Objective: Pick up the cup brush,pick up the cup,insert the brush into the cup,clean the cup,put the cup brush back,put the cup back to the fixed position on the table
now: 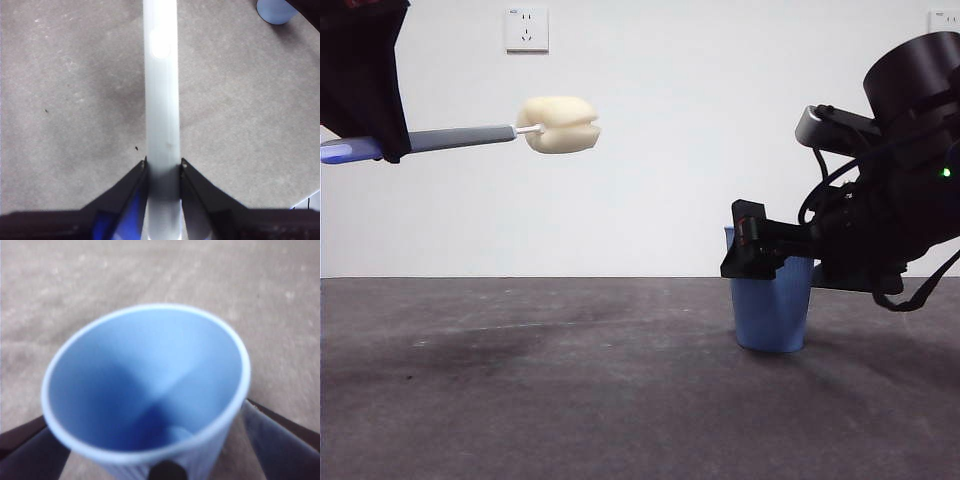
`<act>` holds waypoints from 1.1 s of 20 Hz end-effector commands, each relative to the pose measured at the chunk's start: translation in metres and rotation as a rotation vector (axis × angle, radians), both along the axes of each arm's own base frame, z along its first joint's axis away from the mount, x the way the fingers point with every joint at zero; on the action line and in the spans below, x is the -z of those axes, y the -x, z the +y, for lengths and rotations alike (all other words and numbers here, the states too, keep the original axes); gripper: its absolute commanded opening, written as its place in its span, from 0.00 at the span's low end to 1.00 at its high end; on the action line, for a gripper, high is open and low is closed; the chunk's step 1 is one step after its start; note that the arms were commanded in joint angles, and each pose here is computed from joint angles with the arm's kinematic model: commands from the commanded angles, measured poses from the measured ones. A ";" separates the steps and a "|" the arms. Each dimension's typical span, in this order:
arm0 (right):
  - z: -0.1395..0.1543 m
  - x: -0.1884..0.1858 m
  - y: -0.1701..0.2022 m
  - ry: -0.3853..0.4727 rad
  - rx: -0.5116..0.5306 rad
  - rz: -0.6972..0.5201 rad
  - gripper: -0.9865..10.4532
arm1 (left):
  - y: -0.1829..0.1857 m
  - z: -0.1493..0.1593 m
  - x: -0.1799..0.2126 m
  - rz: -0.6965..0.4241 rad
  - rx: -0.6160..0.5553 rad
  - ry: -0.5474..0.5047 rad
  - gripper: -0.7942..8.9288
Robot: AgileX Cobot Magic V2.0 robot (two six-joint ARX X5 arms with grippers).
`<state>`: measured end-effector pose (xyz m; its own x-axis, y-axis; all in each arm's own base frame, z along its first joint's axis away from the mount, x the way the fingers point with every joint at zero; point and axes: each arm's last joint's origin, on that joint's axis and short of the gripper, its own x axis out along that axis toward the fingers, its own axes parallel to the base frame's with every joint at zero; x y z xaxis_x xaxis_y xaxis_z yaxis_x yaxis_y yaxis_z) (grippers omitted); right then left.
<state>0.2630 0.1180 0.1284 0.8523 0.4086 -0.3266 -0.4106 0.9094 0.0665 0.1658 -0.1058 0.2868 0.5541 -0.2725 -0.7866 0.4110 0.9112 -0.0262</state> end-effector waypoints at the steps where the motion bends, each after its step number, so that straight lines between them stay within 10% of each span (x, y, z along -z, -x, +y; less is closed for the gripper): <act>1: 0.000 0.009 0.000 0.013 -0.006 0.006 0.46 | 0.001 -0.001 0.000 -0.007 0.011 0.001 0.07; 7: 0.002 0.009 -0.001 0.017 -0.041 -0.025 0.07 | 0.001 -0.001 0.000 -0.007 0.012 0.001 0.07; 15: 0.003 -0.022 0.016 0.042 -0.092 0.015 0.07 | 0.002 0.001 0.002 -0.013 0.101 -0.073 0.07; 22: 0.008 -0.070 0.050 0.402 -0.173 0.199 0.07 | 0.005 0.000 0.003 -0.007 0.285 -0.111 0.07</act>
